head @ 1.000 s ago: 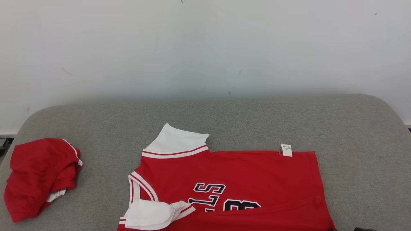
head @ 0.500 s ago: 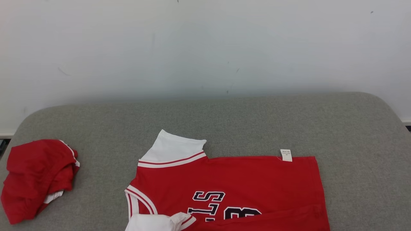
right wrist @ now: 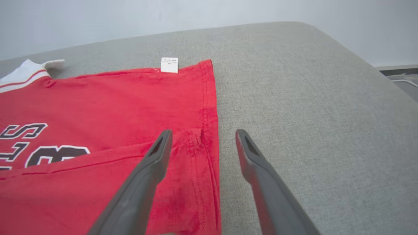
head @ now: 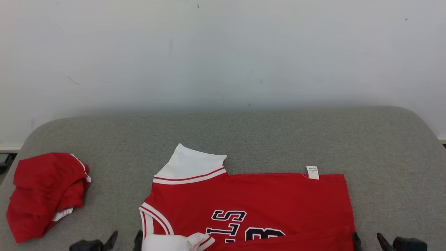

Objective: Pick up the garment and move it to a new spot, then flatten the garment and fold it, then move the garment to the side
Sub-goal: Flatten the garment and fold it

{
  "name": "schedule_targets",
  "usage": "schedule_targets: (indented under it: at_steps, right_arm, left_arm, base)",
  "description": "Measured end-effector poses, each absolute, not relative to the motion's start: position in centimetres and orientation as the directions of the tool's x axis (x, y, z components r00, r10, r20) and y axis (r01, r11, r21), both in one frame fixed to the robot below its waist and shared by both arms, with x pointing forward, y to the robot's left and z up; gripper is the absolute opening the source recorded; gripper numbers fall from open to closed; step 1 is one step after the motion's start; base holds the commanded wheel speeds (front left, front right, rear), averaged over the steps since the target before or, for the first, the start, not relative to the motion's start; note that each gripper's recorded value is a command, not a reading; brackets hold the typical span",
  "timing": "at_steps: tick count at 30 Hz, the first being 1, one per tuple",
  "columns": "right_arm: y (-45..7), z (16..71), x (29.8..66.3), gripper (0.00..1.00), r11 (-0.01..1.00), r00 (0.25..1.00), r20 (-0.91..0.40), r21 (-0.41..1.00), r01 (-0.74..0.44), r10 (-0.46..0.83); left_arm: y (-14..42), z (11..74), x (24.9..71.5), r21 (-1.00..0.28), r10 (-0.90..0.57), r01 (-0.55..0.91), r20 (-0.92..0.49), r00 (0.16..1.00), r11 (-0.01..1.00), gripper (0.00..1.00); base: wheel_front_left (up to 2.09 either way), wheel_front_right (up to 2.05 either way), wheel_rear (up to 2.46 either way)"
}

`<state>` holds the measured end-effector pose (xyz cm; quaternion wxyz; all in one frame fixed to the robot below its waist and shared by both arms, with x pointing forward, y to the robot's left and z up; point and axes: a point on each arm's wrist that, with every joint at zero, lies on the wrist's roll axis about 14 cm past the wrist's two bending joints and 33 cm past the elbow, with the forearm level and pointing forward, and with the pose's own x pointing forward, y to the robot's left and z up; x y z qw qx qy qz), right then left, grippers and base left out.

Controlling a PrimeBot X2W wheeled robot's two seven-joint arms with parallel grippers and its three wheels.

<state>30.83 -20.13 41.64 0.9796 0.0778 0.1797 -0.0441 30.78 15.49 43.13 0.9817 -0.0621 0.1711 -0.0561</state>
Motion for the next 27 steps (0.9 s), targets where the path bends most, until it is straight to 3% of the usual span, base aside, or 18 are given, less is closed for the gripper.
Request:
schedule_targets:
  at_steps: [6,14,27]
  right_arm:
    - [-19.9,46.4,32.8,1.0,0.983,0.981,-0.182,0.161,0.092,-0.062]
    - [-18.1,51.8,34.0,1.0,0.977,0.999,0.004,0.209,0.038,-0.04]
    - [-17.3,53.2,34.4,1.0,0.98,0.999,0.041,0.198,-0.003,-0.006]
  left_arm:
    - [15.5,49.4,33.2,-0.096,-0.13,0.12,-0.104,0.986,0.988,1.0]
    - [16.8,53.2,34.1,-0.088,-0.056,0.059,0.035,0.998,0.994,1.0]
    - [17.3,51.4,33.7,-0.09,-0.042,0.037,-0.051,0.998,0.995,1.0]
  base:
    - [0.0,0.0,0.0]
    - [0.0,0.0,0.0]
    - [0.0,0.0,0.0]
